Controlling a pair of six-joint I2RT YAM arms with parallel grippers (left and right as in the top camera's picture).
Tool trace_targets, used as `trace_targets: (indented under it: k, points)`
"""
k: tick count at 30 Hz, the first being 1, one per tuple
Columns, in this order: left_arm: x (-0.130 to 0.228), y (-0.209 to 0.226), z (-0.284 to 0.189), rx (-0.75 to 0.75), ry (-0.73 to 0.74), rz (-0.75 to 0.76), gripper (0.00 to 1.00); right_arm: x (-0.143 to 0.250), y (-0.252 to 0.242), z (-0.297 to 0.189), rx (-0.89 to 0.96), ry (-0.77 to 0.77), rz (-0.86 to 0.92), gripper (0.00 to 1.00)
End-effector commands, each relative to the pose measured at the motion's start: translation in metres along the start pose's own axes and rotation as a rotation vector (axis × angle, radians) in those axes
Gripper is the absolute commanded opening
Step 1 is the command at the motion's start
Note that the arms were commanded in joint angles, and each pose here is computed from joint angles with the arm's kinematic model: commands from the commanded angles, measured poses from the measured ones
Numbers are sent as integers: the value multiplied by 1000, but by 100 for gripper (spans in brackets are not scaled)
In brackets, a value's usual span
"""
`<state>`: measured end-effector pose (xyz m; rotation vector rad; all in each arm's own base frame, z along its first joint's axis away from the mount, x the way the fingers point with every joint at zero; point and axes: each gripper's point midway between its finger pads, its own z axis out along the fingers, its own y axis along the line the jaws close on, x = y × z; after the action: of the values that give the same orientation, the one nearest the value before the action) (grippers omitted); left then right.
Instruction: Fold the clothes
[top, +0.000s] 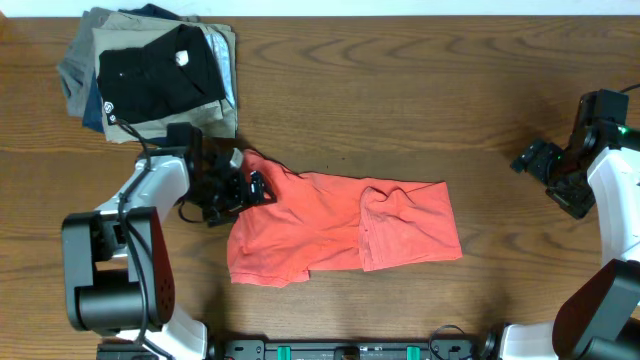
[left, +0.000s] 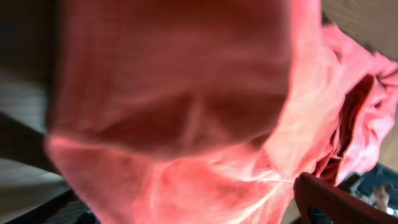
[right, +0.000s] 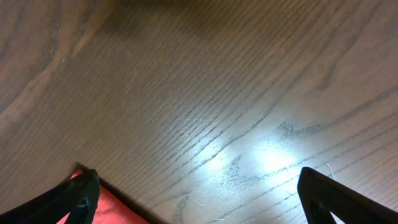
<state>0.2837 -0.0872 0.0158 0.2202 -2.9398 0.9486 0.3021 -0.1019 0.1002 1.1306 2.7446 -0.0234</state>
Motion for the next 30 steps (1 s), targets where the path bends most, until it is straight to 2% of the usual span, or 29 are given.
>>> trace_targets:
  k: [1,4,7,9,13,14,17,21,25,30]
  points:
    - [37,29,37,-93,151,-17,90,-4,1,-5,-7,-15,-3,99]
    - [37,23,42,-96,155,16,83,-4,1,-5,-7,-15,-3,99]
    - [36,19,46,-100,151,23,69,-4,1,-5,-7,-15,-3,99]
    - [34,18,47,-103,144,21,54,-4,1,-5,-7,-15,-2,99]
    - [33,20,47,-116,138,12,11,-4,1,-5,-7,-15,-3,99]
    - [33,20,47,-116,136,13,6,-4,1,-5,-7,-15,-3,99]
    - [31,26,46,-155,128,11,6,-4,1,-5,-7,-15,-3,99]
    - [26,51,35,-328,99,-86,6,-4,1,-5,-7,-15,-3,99]
    - [17,69,7,-493,81,-156,6,-4,1,-5,-7,-15,-3,99]
    - [-1,72,-40,-595,67,-201,6,-4,1,-5,-7,-15,-3,99]
